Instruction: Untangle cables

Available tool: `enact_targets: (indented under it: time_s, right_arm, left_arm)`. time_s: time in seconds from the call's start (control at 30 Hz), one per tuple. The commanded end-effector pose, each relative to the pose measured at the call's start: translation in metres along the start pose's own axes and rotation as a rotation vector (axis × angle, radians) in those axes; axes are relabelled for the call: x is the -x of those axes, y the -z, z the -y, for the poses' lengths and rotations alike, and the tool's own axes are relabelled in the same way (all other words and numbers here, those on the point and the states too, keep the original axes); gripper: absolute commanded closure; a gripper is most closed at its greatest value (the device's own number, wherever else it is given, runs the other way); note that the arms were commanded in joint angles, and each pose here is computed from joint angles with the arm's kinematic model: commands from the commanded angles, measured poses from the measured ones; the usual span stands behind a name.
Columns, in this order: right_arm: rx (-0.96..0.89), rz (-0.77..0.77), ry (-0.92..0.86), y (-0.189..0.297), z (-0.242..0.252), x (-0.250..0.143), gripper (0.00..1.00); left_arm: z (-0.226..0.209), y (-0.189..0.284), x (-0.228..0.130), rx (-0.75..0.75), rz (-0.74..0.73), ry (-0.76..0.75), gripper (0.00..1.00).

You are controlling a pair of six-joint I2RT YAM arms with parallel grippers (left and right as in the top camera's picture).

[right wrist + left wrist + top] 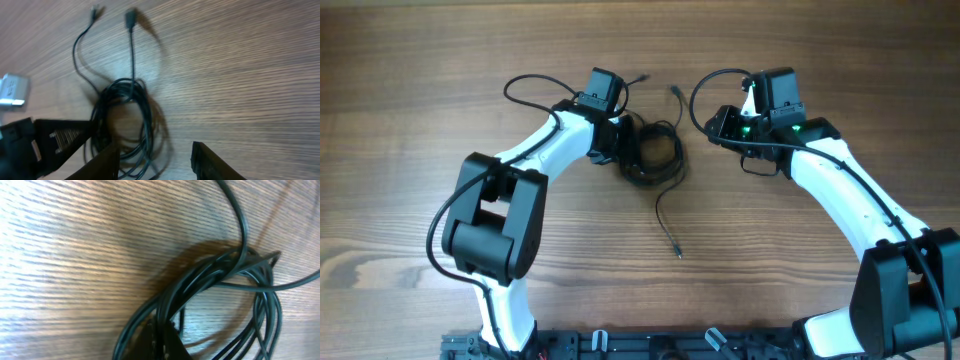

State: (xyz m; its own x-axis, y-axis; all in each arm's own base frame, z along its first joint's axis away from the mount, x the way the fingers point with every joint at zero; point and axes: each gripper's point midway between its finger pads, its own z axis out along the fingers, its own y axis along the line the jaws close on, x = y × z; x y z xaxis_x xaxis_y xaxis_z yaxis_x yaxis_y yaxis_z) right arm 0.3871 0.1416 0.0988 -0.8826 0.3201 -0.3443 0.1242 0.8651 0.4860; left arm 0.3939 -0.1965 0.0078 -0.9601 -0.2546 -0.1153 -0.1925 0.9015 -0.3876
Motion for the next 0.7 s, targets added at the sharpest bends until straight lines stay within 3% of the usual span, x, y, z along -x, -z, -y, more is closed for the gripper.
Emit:
enact_targets:
  time_s: [0.0, 0.13, 0.4, 0.67]
  right_arm:
    - [0.094, -0.086, 0.013, -0.004, -0.012, -0.018, 0.53]
    - [0.154, -0.124, 0.012, -0.002, -0.022, -0.025, 0.53]
    - [0.168, -0.154, 0.042, -0.009, -0.031, -0.041, 0.57]
    - [0.227, -0.164, 0.139, -0.022, -0.064, -0.063, 0.56]
  left_arm:
    - [-0.024, -0.001, 0.011, 0.025, -0.002, -0.133, 0.96]
    - [-0.033, 0.009, 0.017, -0.042, -0.028, -0.166, 0.96]
    - [-0.026, 0.047, 0.023, -0.437, -0.091, -0.230, 0.96]
    - [-0.029, 0.066, 0.029, -0.569, -0.068, -0.268, 0.96]
